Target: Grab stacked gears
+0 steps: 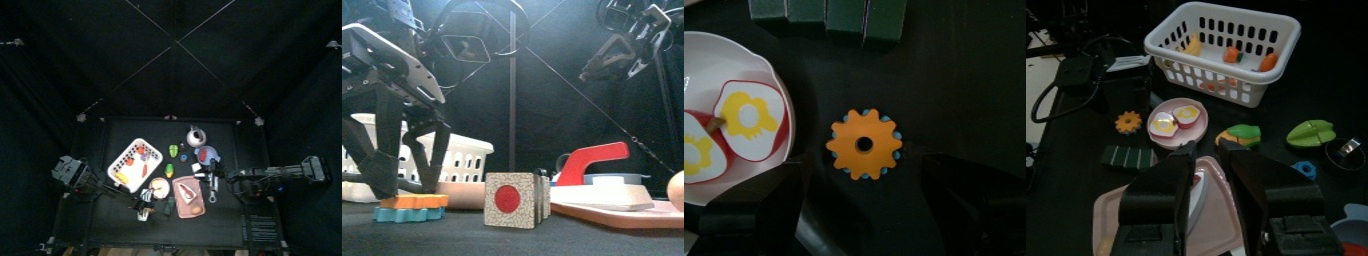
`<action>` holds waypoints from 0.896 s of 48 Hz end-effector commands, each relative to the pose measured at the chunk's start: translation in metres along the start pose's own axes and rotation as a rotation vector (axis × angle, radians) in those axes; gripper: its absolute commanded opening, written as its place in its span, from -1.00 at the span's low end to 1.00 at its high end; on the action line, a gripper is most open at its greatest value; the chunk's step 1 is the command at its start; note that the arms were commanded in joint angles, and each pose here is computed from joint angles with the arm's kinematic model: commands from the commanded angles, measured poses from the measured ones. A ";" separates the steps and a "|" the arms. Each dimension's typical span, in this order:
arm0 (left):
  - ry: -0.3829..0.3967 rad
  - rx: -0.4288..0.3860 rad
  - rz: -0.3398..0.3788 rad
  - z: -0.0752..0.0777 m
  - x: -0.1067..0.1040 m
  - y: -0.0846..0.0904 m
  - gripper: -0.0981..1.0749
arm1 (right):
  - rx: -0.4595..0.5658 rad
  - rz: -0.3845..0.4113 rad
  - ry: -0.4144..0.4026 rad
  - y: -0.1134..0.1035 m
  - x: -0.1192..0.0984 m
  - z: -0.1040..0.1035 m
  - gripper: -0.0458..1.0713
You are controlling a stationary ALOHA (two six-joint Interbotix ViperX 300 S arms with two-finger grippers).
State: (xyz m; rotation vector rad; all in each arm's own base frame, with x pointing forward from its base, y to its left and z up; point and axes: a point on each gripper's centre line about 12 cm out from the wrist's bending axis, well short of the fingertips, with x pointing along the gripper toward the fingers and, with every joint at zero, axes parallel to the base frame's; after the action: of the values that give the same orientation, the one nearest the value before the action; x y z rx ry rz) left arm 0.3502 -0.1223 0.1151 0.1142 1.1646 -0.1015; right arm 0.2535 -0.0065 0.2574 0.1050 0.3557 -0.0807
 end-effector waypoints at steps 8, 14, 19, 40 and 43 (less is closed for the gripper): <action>-0.067 -0.008 -0.015 0.016 -0.016 -0.001 0.93 | 0.003 0.001 -0.011 0.000 -0.001 0.004 0.29; -0.062 -0.011 -0.018 0.016 -0.013 -0.002 0.93 | 0.004 0.001 -0.009 0.000 -0.001 0.003 0.29; -0.067 -0.022 -0.030 0.016 -0.011 -0.004 0.93 | 0.006 0.001 -0.010 0.000 -0.001 0.003 0.29; -0.045 -0.034 -0.039 0.010 -0.001 -0.006 0.93 | 0.018 -0.001 -0.009 -0.001 -0.001 0.003 0.29; -0.043 -0.033 -0.039 0.010 0.001 -0.006 0.93 | 0.018 -0.003 -0.009 -0.001 -0.001 0.003 0.28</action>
State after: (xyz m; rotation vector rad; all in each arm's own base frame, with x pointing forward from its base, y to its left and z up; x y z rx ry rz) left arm 0.3534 -0.1276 0.1116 0.0684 1.1498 -0.1135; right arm 0.2528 -0.0078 0.2554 0.1160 0.3607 -0.0888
